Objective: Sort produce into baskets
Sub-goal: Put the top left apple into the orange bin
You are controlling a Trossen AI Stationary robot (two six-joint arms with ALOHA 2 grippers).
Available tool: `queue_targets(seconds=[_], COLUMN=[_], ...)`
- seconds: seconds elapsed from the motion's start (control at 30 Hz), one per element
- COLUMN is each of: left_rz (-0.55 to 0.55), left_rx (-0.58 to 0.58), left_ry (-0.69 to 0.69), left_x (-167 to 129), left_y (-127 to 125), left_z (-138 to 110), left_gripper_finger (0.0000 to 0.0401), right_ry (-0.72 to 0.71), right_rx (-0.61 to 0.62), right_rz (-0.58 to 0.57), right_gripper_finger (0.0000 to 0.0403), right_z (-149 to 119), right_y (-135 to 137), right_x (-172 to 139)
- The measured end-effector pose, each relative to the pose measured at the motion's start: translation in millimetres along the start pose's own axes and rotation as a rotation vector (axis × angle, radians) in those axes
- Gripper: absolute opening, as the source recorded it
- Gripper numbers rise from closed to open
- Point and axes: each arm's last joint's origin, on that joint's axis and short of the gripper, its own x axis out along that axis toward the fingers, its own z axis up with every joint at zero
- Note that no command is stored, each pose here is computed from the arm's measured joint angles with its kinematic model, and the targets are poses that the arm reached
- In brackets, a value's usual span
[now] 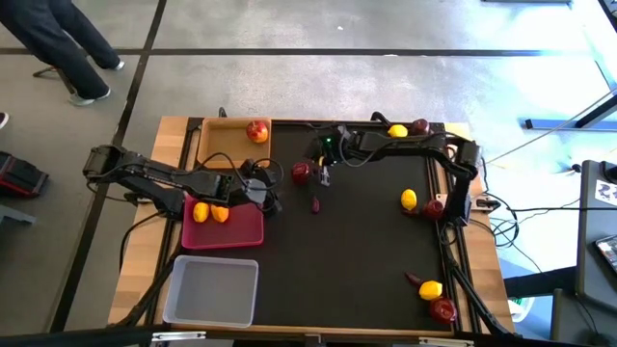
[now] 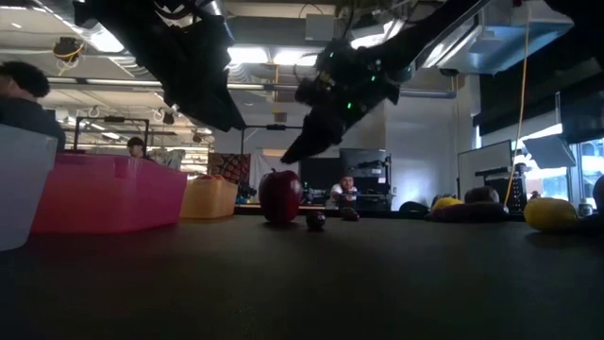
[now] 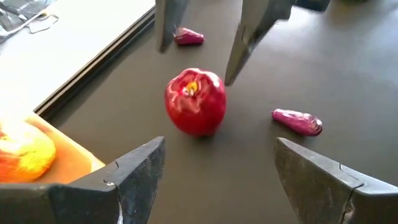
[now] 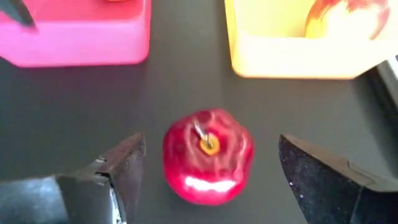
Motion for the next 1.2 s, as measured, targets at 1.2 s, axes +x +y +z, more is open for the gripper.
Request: queue_targets(seconds=[1.2], left_rz=[0.034], left_rx=[-0.258], left_ry=[-0.094], left_x=[30.1], left_y=[21.3], left_z=[18.6], left_gripper_finger=[0.0379], right_ry=[0.055], right_rx=[0.091], right_rz=[-0.268], right_gripper_finger=[0.0315], right_z=[-85.7], right_y=[39.0], right_x=[-112.6])
